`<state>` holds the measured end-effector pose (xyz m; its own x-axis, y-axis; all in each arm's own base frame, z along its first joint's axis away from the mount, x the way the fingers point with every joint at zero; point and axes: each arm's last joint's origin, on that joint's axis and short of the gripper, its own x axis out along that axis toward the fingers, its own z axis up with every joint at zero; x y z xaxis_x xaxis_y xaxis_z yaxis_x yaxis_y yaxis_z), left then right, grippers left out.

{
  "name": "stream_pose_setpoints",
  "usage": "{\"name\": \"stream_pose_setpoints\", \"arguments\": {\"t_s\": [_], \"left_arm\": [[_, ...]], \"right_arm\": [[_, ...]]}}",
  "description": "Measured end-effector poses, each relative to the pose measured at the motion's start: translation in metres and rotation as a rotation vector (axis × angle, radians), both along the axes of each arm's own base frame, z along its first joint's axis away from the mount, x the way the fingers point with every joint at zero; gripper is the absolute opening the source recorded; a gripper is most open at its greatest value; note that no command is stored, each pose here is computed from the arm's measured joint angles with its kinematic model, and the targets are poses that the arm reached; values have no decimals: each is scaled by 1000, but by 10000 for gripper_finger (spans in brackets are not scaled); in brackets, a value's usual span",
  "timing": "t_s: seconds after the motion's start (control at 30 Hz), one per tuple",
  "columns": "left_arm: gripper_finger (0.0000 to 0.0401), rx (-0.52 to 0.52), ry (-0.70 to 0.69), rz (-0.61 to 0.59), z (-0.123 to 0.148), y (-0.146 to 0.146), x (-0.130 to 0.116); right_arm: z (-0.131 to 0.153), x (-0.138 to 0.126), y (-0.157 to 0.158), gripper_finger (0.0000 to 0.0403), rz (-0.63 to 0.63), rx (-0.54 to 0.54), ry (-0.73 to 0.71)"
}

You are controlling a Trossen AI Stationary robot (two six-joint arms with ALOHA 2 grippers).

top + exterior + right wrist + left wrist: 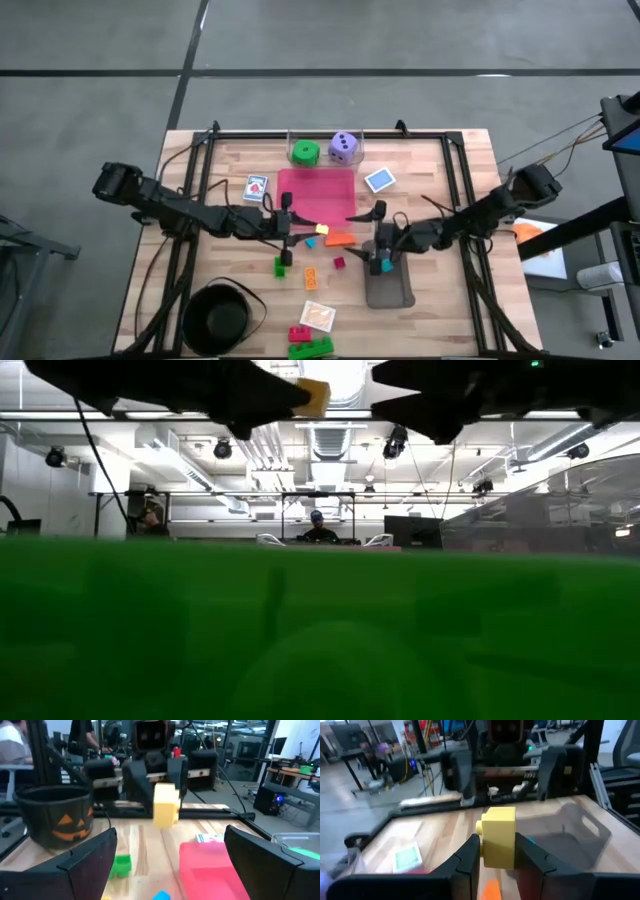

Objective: Pick & Place Toys
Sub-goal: Put the small yellow game piece into the black bin

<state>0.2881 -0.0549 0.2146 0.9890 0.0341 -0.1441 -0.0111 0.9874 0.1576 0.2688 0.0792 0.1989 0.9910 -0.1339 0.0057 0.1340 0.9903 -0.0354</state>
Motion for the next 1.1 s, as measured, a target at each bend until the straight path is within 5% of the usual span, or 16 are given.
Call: {"name": "stream_pose_setpoints", "arguments": {"t_s": [0.27, 0.7, 1.1], "left_arm": [[88, 43, -23, -10, 2, -4, 25], [88, 46, -49, -21, 2, -5, 30], [88, 41, -67, -28, 4, -6, 31]], "right_arm": [[4, 6, -15, 368, 19, 27, -25], [7, 8, -14, 359, 78, 62, -45], [11, 12, -14, 188, 85, 70, -53]]}}
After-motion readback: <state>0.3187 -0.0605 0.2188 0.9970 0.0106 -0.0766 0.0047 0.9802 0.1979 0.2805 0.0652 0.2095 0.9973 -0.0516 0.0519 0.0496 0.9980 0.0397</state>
